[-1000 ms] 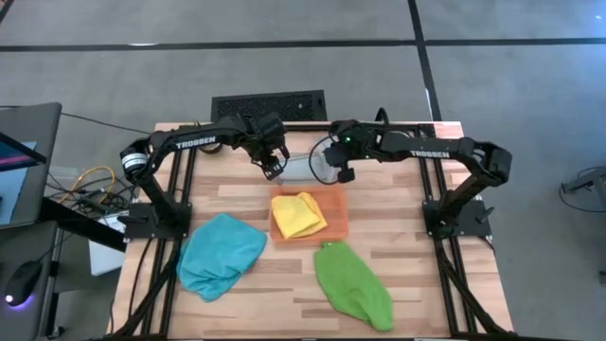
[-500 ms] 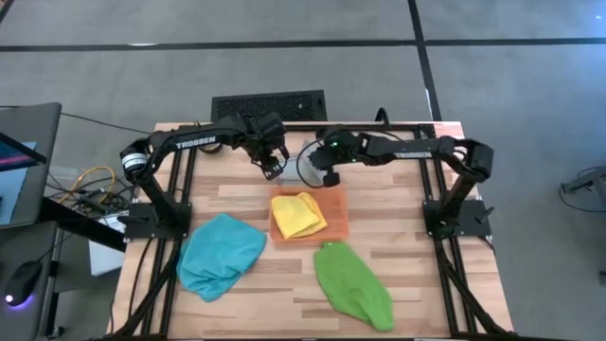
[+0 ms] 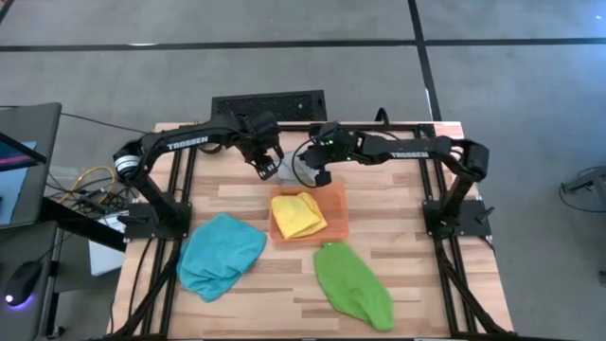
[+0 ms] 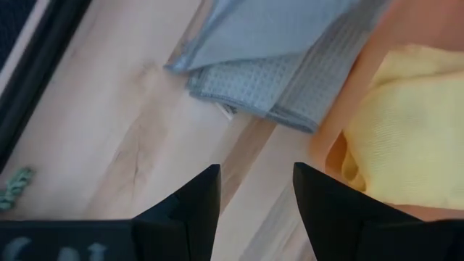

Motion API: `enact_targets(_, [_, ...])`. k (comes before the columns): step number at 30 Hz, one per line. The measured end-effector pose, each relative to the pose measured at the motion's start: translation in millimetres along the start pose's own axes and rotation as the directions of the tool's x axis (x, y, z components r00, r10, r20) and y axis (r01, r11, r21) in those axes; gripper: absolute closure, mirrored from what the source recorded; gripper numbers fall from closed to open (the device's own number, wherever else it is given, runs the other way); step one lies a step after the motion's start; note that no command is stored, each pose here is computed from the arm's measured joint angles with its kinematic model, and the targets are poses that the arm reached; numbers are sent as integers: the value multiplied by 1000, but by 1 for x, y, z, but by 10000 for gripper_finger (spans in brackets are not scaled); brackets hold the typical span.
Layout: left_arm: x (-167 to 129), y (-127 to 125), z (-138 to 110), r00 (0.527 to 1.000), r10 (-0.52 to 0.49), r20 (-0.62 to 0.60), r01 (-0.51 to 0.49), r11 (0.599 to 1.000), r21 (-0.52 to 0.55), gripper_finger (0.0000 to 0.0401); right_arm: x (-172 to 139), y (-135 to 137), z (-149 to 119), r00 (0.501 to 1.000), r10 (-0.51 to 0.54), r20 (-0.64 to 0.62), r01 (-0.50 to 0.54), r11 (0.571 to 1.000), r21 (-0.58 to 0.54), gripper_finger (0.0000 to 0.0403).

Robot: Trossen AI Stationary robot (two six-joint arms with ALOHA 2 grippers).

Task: Sort microfiber towel by color & place in baskets
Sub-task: Fold the gray towel

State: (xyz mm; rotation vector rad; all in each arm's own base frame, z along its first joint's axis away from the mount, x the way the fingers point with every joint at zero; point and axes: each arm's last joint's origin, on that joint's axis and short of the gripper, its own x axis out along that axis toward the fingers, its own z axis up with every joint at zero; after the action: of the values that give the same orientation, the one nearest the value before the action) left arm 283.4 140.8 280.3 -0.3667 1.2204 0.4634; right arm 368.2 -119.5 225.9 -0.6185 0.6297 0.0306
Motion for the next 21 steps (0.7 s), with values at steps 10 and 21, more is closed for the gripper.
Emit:
enact_targets(10, [-23,1,-6,998,1,68,1,1000,-22,234,15,-1,3,1000,8,2,-8,1000,11,389])
enact_targets(21, [-24,1,-6,998,0,71,1,1000,-22,234,17,4,8,1000,18,14,-18,1000,24,344])
